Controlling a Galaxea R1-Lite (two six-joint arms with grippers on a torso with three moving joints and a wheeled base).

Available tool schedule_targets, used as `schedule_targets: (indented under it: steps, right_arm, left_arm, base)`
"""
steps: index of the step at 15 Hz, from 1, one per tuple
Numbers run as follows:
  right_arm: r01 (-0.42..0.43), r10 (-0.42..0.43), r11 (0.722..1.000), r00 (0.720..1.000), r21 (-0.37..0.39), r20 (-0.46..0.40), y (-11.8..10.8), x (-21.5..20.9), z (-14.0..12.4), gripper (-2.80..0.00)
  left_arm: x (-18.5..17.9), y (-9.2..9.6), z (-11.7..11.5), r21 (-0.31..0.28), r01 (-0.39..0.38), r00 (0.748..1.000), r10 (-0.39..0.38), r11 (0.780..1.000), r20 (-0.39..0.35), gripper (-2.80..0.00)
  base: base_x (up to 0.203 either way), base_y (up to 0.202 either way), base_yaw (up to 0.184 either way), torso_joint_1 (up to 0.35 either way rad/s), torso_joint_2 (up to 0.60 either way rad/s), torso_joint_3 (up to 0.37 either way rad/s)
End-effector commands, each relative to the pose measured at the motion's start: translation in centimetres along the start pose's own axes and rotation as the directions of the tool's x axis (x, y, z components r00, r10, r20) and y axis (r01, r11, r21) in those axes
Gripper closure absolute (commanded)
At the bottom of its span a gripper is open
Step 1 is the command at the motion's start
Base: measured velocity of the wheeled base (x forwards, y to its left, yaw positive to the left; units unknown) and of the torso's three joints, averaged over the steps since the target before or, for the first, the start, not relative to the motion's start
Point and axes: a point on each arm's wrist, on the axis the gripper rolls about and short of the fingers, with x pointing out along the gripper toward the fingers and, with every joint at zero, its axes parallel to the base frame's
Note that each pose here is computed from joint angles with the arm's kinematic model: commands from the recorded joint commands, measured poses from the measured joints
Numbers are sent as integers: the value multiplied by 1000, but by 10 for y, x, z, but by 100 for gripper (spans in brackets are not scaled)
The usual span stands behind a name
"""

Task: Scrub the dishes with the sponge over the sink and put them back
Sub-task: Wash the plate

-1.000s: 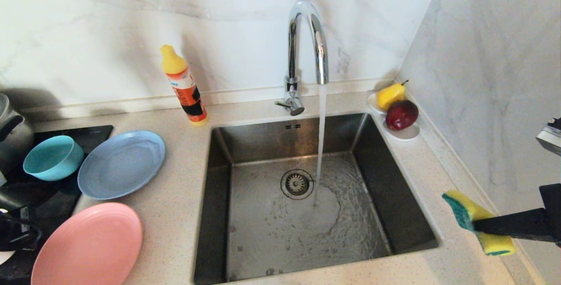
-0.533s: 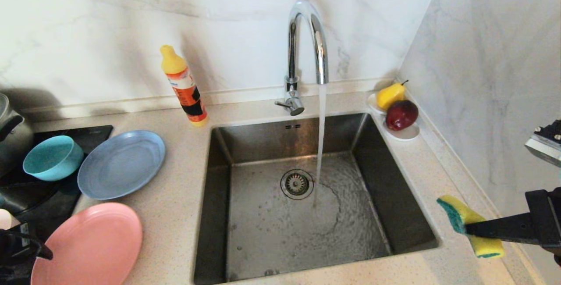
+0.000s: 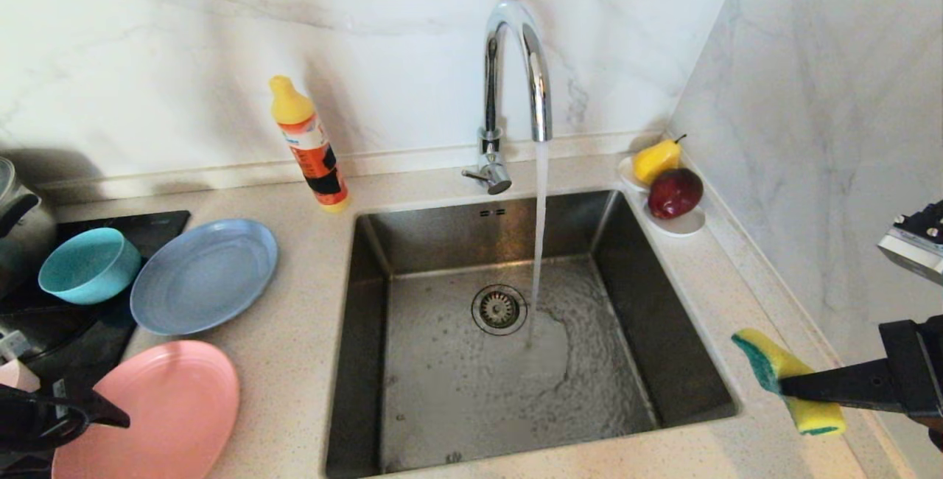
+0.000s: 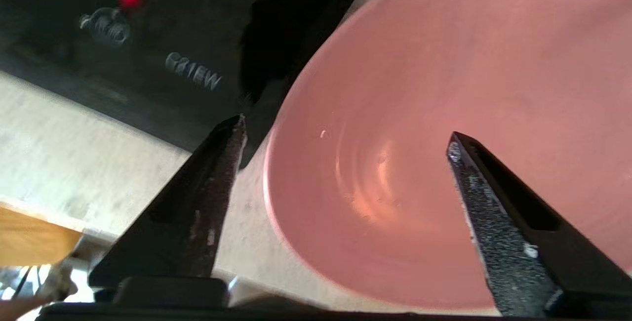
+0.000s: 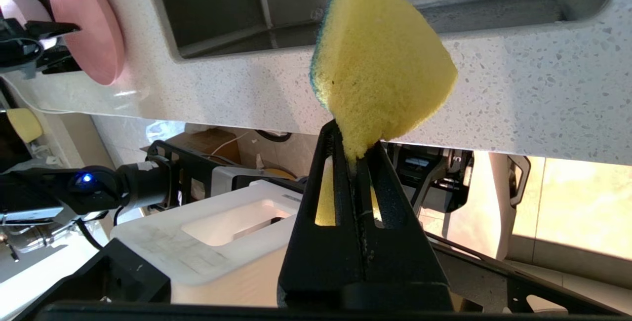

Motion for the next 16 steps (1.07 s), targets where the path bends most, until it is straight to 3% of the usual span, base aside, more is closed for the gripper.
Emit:
schedule_targets:
  steps: [1, 8, 16]
  right_arm:
    - [-7, 7, 1000, 1000, 1, 0, 0, -2, -1, 0]
    - [-9, 9, 1000, 1000, 1, -1, 0, -3, -3, 0]
    - [-6, 6, 1000, 1000, 6, -8, -1, -1, -3, 0]
  left_arm:
    - [6, 1, -5, 3, 22, 1000, -22, 1000, 13, -280]
    - [-4, -4, -10, 13, 179, 980, -180, 984, 82, -280]
    - [6, -4, -3, 65, 187, 960, -196, 980, 200, -280]
  base:
    - [0, 0, 0, 0, 0, 0]
    - [0, 0, 0, 0, 0, 0]
    - [0, 0, 0, 0, 0, 0]
